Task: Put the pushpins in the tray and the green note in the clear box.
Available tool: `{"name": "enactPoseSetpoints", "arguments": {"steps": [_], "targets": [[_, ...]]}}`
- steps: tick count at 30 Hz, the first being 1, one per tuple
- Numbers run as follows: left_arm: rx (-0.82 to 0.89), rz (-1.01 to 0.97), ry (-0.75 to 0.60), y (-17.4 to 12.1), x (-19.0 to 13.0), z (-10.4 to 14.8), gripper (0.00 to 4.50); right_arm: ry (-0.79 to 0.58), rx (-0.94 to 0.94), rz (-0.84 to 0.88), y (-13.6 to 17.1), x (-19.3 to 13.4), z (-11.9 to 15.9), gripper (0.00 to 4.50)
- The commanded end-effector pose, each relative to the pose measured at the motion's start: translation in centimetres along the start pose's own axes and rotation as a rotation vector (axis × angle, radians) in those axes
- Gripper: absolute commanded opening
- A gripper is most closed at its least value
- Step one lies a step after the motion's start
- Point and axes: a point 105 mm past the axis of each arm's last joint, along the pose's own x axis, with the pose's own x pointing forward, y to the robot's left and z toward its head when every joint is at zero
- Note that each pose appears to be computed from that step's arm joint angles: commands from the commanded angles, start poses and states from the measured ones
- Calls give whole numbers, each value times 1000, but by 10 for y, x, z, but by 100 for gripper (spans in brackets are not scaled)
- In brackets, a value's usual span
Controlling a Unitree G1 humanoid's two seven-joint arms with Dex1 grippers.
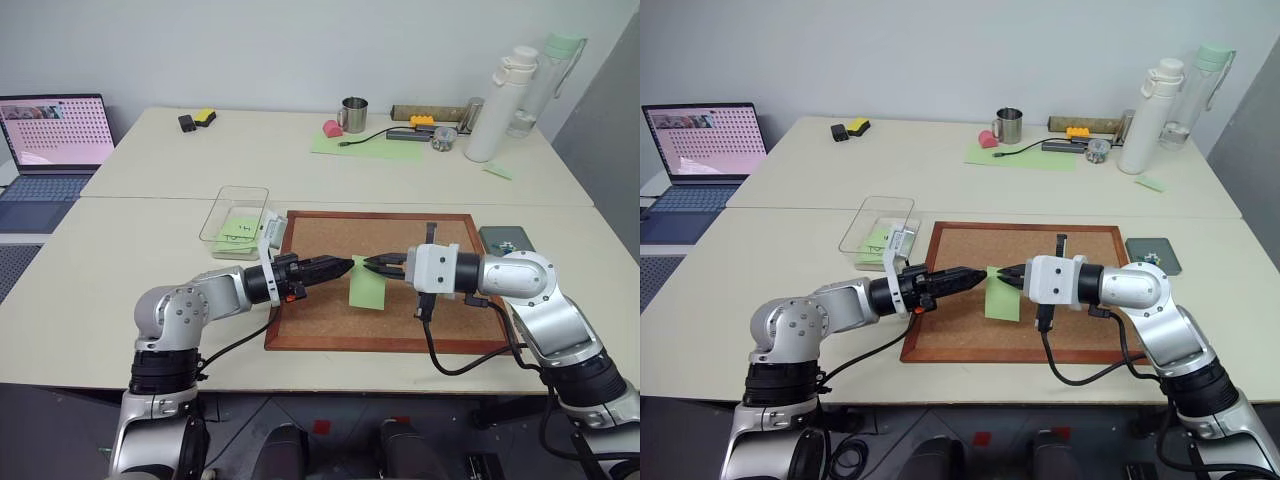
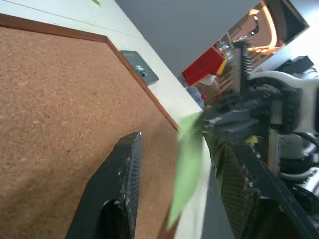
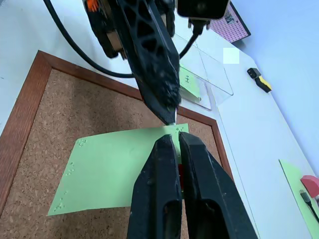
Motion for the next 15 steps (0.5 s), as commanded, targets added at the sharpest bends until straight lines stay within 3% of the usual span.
{"name": "enactPoseSetpoints", "arguments": {"steps": [1, 14, 15], "targets": [[30, -60, -8, -13, 2, 3, 222, -54, -59, -32, -15, -5, 23, 0], [43, -117, -21, -23, 19, 1, 222, -109, -36, -39, -18, 4, 43, 0], [45, -115, -23, -23, 20, 1, 204, -108, -34, -38, -18, 5, 43, 0]]}}
